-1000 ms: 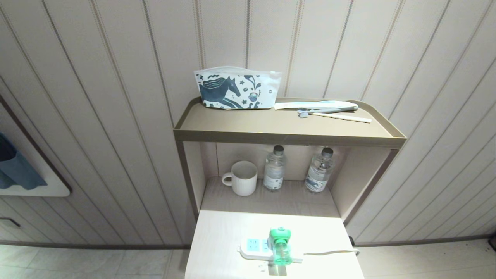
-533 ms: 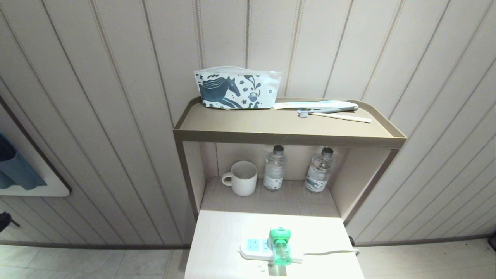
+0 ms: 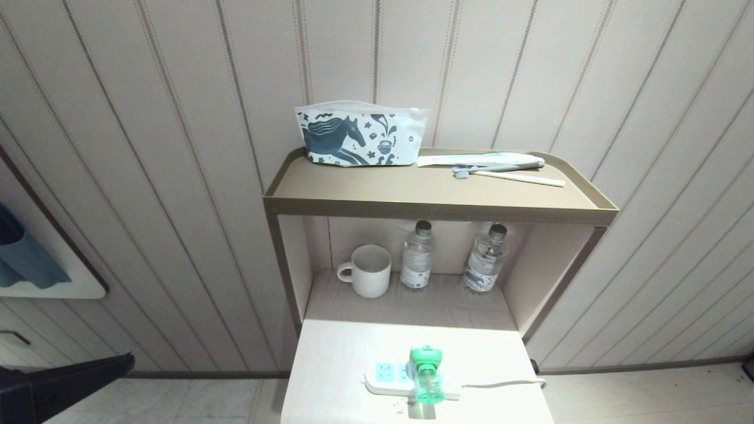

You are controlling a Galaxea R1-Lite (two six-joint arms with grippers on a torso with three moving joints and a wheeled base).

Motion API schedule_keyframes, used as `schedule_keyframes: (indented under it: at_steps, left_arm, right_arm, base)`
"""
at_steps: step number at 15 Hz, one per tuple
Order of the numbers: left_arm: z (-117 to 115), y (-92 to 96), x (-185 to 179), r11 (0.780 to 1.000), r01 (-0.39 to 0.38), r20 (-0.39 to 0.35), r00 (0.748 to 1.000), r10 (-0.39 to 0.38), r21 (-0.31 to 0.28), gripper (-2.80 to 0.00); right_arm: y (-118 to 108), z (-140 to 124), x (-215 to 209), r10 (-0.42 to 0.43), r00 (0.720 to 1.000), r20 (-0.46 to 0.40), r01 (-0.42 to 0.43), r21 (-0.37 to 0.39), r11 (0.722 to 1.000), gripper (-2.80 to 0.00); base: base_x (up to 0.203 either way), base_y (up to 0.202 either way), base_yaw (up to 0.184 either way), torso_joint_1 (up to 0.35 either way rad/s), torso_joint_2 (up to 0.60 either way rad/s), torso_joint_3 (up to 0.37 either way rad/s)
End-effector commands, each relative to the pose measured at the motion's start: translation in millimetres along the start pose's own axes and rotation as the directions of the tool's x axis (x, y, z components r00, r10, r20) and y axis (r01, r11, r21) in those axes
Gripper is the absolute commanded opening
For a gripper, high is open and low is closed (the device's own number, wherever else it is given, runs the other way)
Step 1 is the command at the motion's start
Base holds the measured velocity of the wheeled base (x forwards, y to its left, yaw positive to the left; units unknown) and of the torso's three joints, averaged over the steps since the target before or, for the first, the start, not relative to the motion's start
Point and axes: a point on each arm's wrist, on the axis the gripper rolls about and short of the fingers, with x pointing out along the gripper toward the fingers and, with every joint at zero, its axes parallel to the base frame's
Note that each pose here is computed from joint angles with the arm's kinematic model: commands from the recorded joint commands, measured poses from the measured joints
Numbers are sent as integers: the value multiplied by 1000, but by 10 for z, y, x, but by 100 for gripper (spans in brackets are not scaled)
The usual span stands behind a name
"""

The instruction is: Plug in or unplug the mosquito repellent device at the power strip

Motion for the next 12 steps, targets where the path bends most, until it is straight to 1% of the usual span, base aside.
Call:
schedule_keyframes:
  at_steps: [1,2,4,6,7,10,12]
  left_arm:
    - [-18,-116,173,999,14,-84,996,-11,29,-280]
    - [-48,-198,238,999,22,-112,994,-17,45,-280]
    - [-136,-384,408,998,6,-159,987,5,67,-280]
    - [-245,-551,585,993,7,-204,979,16,114,-280]
    - [-280,-609,691,992,2,-216,976,26,128,-280]
    - [-402,-794,1145,987,-15,-244,968,54,160,-280]
    - [-542,-904,1461,980,-15,-268,961,68,196,-280]
  right_arm:
    - [0,-1,2,1,1000,-3,-1,0,1000,-280]
    - [0,-1,2,1,1000,-3,-1,0,1000,-280]
    - [0,-1,2,1,1000,-3,-1,0,1000,-280]
    - [1,-9,4,2,1000,-6,-2,7,1000,-280]
    - [0,-10,4,1,1000,-5,-1,9,1000,-280]
    - [0,-10,3,1,1000,-4,-1,7,1000,-280]
    - [1,-10,3,2,1000,-4,-2,6,1000,-280]
  base:
    - [0,0,0,0,0,0]
    - [0,0,0,0,0,0]
    - [0,0,0,0,0,0]
    - [0,0,0,0,0,0]
    - [0,0,0,0,0,0]
    - [0,0,0,0,0,0]
    - [0,0,0,0,0,0]
